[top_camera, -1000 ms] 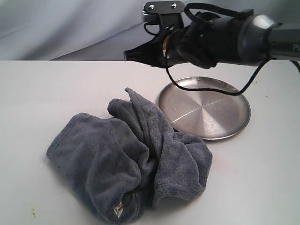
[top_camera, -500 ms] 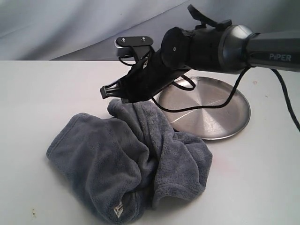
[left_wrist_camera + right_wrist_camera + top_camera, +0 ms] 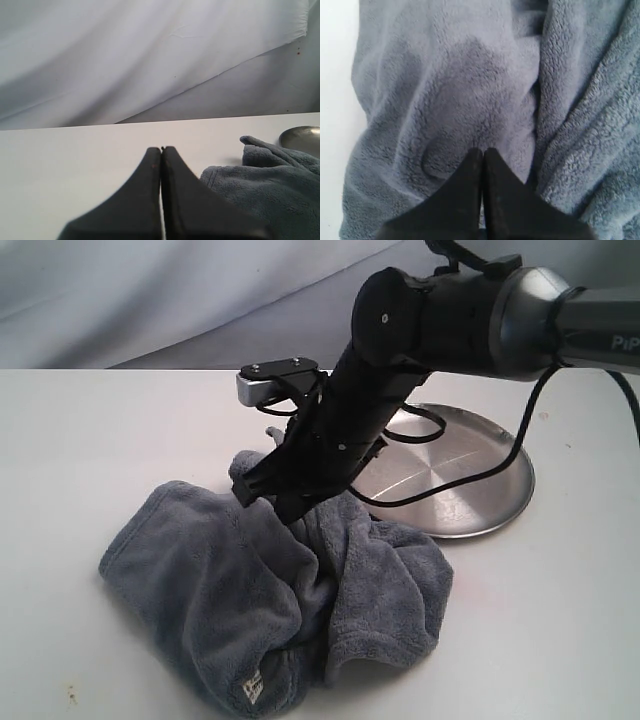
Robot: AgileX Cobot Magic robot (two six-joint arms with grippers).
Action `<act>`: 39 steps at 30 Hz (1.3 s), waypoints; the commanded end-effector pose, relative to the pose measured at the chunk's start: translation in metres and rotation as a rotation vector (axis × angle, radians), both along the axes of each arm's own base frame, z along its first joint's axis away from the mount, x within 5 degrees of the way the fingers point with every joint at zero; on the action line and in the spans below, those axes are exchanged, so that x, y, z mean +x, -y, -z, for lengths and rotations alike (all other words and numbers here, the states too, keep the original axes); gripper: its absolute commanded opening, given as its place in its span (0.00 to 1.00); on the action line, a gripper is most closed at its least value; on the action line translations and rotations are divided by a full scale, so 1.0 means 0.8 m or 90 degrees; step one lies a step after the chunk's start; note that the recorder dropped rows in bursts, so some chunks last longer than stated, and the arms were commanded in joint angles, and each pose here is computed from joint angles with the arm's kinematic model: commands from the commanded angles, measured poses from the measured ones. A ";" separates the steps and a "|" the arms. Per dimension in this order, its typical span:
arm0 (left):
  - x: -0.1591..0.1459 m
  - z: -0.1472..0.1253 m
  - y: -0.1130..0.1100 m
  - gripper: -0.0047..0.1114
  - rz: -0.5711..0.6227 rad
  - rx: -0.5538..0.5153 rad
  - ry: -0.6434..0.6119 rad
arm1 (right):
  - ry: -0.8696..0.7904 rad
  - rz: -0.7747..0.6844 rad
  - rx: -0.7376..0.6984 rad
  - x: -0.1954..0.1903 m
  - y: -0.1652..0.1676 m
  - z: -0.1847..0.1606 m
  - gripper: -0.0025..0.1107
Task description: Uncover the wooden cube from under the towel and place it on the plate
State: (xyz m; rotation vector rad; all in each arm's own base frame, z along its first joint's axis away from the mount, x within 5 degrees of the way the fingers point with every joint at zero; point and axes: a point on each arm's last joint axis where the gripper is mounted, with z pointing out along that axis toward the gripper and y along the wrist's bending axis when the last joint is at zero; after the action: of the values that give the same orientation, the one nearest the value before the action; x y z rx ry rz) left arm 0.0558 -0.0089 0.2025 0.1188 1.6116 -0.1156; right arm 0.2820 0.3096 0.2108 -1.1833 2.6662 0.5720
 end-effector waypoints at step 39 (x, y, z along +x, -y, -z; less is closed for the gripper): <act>0.000 0.002 0.000 0.04 0.003 -0.003 0.000 | 0.151 -0.033 -0.110 -0.078 0.003 -0.095 0.02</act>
State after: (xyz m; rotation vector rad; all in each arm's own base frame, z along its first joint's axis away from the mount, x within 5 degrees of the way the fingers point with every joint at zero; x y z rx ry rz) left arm 0.0558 -0.0089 0.2025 0.1188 1.6116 -0.1156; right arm 0.2341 0.3020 0.2763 -1.2306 2.5660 0.1700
